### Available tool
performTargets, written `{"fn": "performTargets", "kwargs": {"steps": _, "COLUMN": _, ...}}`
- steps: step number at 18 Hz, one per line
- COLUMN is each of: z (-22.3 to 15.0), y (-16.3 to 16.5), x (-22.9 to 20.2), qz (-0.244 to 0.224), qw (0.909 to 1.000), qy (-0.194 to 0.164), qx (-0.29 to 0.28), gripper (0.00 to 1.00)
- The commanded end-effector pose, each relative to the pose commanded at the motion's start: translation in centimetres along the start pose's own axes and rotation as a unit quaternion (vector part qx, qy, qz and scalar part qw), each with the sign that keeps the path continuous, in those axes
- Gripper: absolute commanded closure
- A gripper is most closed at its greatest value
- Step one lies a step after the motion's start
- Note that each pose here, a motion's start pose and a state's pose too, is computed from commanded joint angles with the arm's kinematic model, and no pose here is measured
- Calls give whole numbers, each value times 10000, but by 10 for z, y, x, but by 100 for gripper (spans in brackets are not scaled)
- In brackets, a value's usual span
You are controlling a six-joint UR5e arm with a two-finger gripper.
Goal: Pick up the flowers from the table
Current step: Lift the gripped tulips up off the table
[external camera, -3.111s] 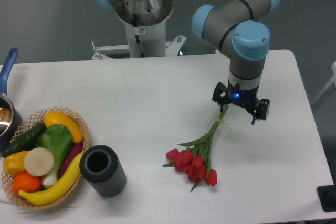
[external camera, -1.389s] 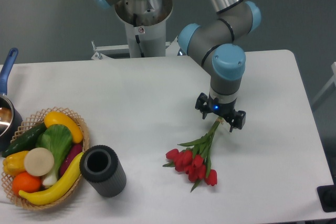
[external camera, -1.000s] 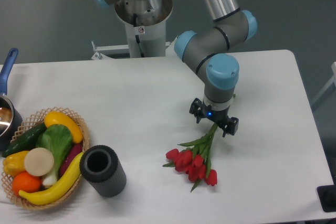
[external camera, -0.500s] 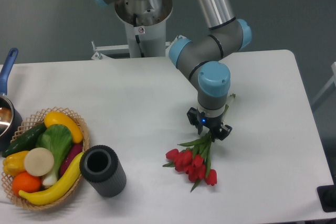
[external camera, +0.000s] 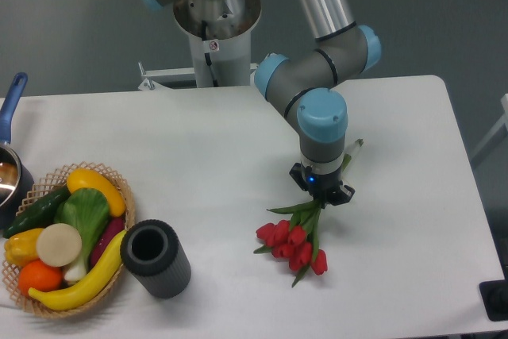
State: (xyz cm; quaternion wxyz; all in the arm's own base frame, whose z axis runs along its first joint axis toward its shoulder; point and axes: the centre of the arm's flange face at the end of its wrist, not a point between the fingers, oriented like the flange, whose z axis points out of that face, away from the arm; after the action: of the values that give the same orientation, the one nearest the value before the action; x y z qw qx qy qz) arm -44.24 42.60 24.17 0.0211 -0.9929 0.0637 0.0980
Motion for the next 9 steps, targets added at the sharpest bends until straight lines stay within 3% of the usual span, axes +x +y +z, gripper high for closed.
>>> {"fn": "performTargets", "kwargs": {"steps": 4, "z": -23, "y": 19, "x": -23, "qz": -191, "qw": 9998, "qy": -58, "qx": 13, "gripper": 100}}
{"fn": "performTargets", "kwargs": {"steps": 9, "z": -61, "y": 6, "x": -56, "qz": -159, "qw": 9993, "qy": 338, "qx": -71, "gripper": 100}}
